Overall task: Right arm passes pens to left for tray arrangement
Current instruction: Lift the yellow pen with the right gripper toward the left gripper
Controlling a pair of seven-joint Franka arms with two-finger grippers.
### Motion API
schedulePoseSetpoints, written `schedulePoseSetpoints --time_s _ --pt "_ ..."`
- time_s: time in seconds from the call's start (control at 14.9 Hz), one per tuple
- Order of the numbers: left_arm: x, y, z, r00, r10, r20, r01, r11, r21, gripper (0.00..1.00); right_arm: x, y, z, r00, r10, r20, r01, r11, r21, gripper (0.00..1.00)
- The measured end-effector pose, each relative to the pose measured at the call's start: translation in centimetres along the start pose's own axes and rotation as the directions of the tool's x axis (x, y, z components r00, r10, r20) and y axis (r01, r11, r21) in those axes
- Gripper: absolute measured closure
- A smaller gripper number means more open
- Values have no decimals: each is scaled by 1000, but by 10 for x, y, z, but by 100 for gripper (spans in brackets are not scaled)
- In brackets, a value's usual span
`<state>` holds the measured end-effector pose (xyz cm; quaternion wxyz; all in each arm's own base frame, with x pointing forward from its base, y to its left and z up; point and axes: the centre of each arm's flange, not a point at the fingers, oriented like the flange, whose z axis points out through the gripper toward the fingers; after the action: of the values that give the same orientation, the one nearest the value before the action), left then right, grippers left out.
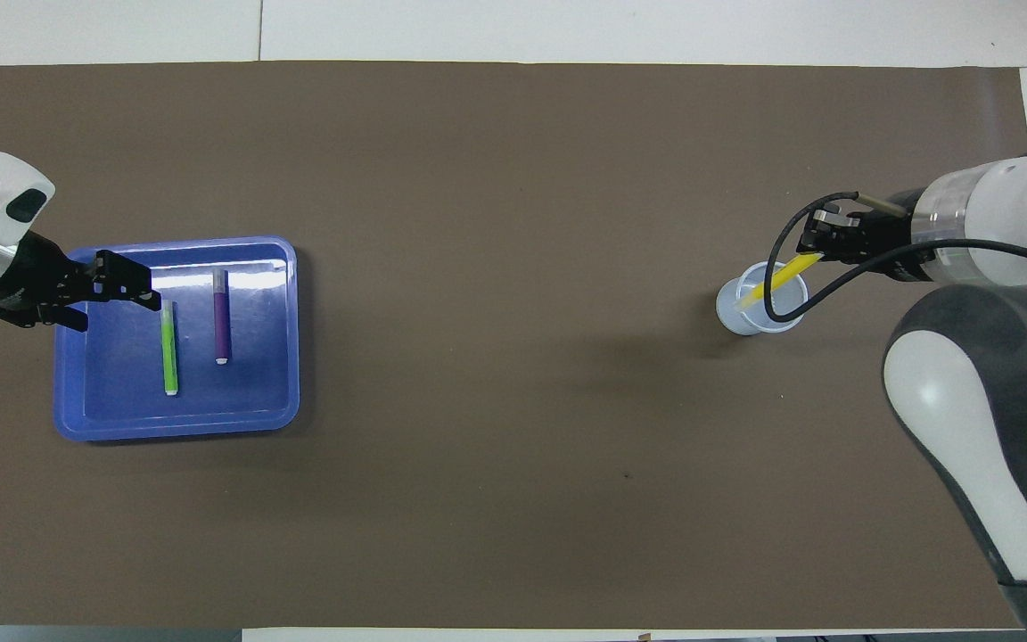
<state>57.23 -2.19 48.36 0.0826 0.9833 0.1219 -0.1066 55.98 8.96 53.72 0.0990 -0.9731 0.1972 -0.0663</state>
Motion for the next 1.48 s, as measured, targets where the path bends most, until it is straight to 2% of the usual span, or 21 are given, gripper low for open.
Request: schedulePoseSetpoints --time_s 0.13,0.27,0.47,0.6,0.74,1.01,1.07,1.27,1.48 --pt "-14 29 -23 992 -125 0 125 991 -47 0 -15 -29 -4 995 87 56 -92 991 93 83" --pt "-34 52 -43 967 -256 11 256 961 -100 0 -23 -46 -6 970 190 154 -219 956 197 83" --pt "-62 78 -65 881 -470 54 473 867 -157 0 -37 -80 -11 890 349 293 -425 868 258 83" --pt "-81 97 -75 796 -600 79 604 780 -165 0 -51 -117 -18 821 439 365 -540 805 247 83" --pt "-102 121 -82 692 -716 95 720 675 -160 0 -67 -152 -22 755 501 424 -622 753 217 83" --pt "-135 152 -100 431 -894 124 895 406 -187 0 -84 -195 -21 634 565 527 -731 661 170 83" --pt "-144 157 -107 370 -919 134 919 341 -199 0 -88 -202 -18 613 576 540 -745 648 155 83" --pt "-170 183 -120 232 -959 159 947 186 -261 0 -99 -222 -14 572 588 571 -770 625 127 83" --pt "-199 225 -116 147 -978 145 937 91 -336 0 -114 -238 -16 570 575 587 -766 631 126 83"
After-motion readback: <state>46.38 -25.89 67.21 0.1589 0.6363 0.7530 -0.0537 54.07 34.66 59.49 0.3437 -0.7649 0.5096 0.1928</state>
